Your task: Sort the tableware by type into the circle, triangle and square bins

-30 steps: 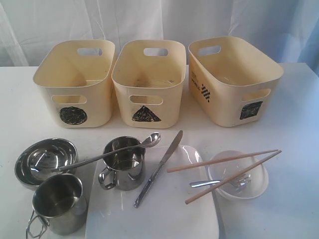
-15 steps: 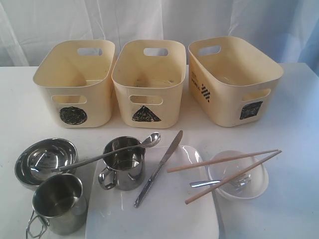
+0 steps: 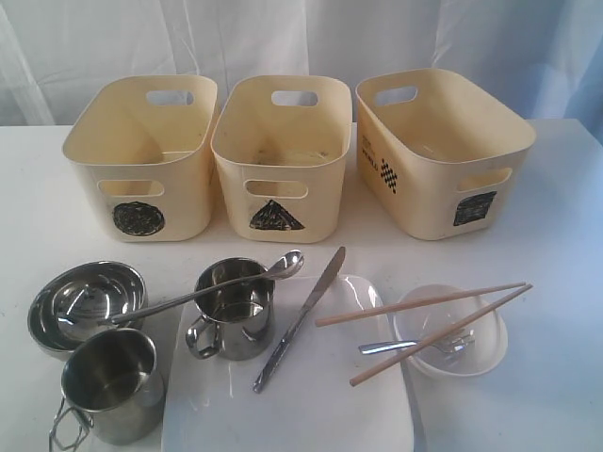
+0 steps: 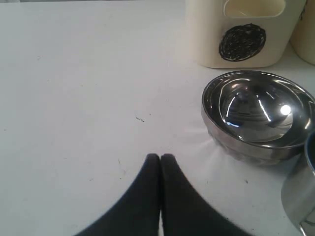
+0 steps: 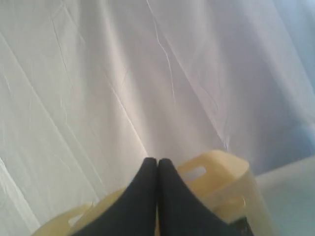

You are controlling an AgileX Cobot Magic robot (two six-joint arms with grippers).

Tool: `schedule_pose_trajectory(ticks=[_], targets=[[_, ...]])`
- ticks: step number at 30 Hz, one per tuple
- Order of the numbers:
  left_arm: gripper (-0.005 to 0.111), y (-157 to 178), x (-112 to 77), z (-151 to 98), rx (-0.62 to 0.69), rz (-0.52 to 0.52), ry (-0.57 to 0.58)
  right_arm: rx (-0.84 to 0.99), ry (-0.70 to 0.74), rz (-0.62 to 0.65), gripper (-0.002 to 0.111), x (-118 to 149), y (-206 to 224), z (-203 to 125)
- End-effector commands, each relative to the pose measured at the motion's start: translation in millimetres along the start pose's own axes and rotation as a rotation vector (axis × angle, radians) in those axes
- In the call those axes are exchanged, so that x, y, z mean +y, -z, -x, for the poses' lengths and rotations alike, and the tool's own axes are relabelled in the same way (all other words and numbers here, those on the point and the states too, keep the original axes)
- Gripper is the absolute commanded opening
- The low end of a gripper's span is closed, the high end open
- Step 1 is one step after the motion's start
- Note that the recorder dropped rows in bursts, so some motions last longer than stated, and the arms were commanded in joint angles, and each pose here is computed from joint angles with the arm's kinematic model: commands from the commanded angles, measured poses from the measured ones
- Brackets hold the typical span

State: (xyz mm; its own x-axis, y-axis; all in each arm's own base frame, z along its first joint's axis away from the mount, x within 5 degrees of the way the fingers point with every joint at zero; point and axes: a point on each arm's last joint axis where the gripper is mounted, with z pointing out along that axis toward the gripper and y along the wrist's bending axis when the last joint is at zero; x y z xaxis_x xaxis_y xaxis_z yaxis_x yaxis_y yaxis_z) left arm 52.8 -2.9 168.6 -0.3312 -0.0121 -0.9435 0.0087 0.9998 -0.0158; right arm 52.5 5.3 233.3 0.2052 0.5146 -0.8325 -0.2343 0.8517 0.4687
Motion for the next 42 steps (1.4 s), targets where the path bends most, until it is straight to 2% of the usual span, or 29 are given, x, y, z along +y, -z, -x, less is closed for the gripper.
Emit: schedule_pose_trajectory(ticks=[1, 4, 7, 9, 14, 19, 22, 26, 32, 34, 36, 40, 42], targets=[[0.0, 0, -0.4, 1, -0.011, -0.006, 0.006, 0.165, -0.115, -0.1, 0.0, -9, 2, -16], [0.0, 0, -0.4, 1, -0.011, -0.006, 0.006, 0.169, -0.228, -0.116, 0.0, -9, 3, -17], [0.0, 0, -0.4, 1, -0.011, -0.006, 0.006, 0.163, -0.217, -0.111, 0.0, -8, 2, -15], [0.0, 0, -0.4, 1, -0.011, -0.006, 0.006, 0.157, -0.196, -0.103, 0.0, -1, 1, -3], [0.0, 0, -0.4, 1, -0.011, -0.006, 0.006, 0.323, 0.018, -0.165, 0.0, 22, -25, 38], [0.0, 0, -0.4, 1, -0.011, -0.006, 0.006, 0.642, 0.243, -0.24, 0.0, 42, -81, 71], [0.0, 0, -0.4, 1, -0.011, -0.006, 0.006, 0.82, 0.357, -0.242, 0.0, 46, -120, 76], [0.0, 0, -0.4, 1, -0.011, -0.006, 0.006, 1.047, 0.412, -0.158, 0.0, 51, -154, 68], [0.0, 0, -0.4, 1, -0.011, -0.006, 0.006, 1.248, 0.424, 0.206, 0.001, 60, -181, 31], [0.0, 0, -0.4, 1, -0.011, -0.006, 0.006, 1.314, 0.423, 0.266, 0.007, 59, -182, 22], [0.0, 0, -0.4, 1, -0.011, -0.006, 0.006, 1.381, 0.411, 0.284, 0.018, 56, -182, 14], [0.0, 0, -0.4, 1, -0.011, -0.006, 0.006, 1.436, 0.438, 0.327, 0.047, 50, -186, 3], [0.0, 0, -0.4, 1, -0.011, -0.006, 0.006, 1.443, 0.472, 0.362, 0.055, 48, -187, 0]])
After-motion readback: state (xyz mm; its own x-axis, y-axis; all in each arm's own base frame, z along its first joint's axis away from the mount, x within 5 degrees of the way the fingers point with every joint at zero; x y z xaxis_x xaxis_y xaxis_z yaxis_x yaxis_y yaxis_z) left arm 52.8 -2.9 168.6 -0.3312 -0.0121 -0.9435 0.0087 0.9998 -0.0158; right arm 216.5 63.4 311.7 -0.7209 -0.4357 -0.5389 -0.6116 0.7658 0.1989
